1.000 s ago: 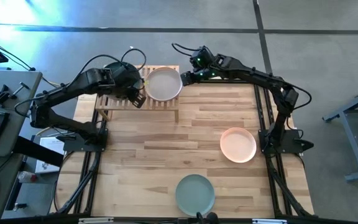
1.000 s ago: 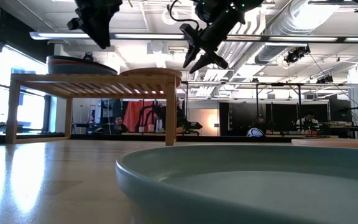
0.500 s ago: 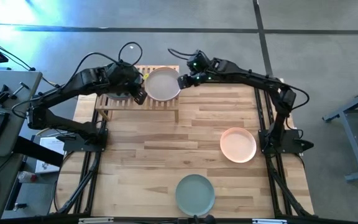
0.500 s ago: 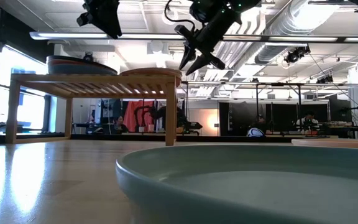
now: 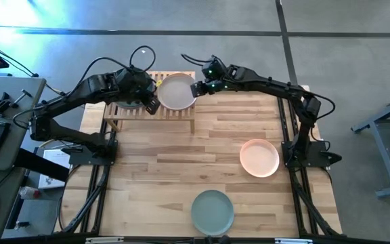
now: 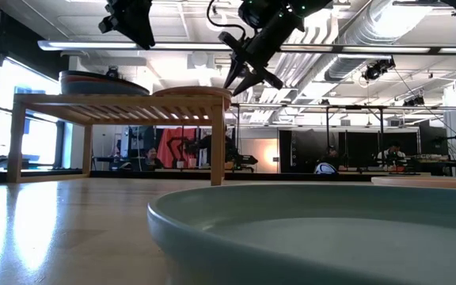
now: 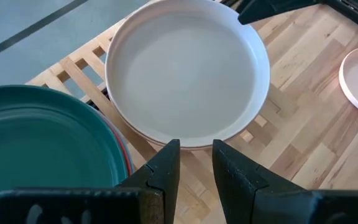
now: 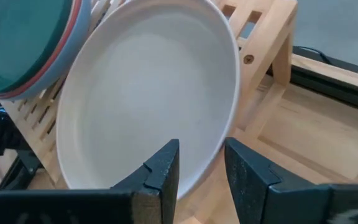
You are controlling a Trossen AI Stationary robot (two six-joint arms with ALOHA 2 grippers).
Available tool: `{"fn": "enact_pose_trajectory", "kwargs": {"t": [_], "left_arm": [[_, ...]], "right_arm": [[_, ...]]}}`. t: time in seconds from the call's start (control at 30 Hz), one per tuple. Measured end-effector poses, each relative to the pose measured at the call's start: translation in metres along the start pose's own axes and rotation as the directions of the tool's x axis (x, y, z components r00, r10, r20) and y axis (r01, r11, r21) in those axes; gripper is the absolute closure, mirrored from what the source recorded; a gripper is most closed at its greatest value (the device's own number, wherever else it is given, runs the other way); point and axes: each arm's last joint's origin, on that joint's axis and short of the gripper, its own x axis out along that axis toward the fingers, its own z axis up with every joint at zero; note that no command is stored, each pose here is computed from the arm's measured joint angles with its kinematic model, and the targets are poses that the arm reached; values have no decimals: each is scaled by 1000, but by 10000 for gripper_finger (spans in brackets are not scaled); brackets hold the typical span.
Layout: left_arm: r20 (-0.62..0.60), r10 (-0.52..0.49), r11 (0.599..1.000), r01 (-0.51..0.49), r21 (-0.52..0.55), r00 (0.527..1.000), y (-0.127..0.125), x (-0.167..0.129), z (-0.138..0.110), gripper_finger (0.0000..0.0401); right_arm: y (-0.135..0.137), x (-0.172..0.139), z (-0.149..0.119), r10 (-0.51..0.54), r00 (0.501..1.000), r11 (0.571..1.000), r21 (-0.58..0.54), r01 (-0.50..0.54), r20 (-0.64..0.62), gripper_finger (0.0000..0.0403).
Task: Place and stack plates onto a shelf
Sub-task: Stack the gray plate on the top of the brown plate
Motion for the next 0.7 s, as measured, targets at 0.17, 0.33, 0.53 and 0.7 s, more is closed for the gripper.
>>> {"fn": "enact_pose_trajectory", "kwargs": {"t": [0.17,0.33,0.53,0.7], "left_arm": [[-2,1,1000,-1,1,1000,0,0,0,316],[-3,1,1000,-1,17,1000,0,0,0,316],[-3,1,1000,-1,18,1000,0,0,0,316],[-8,3,1000,-2,27,1000,0,0,-1,316]], "right_arm": [[3,4,-3,5,1000,1000,2,-5,-6,295],[7,5,-6,17,1000,1000,1,-17,-8,295],[10,5,-7,29,1000,1000,5,-29,-2,295],[8,4,-5,25,1000,1000,1,-25,-1,295]]}}
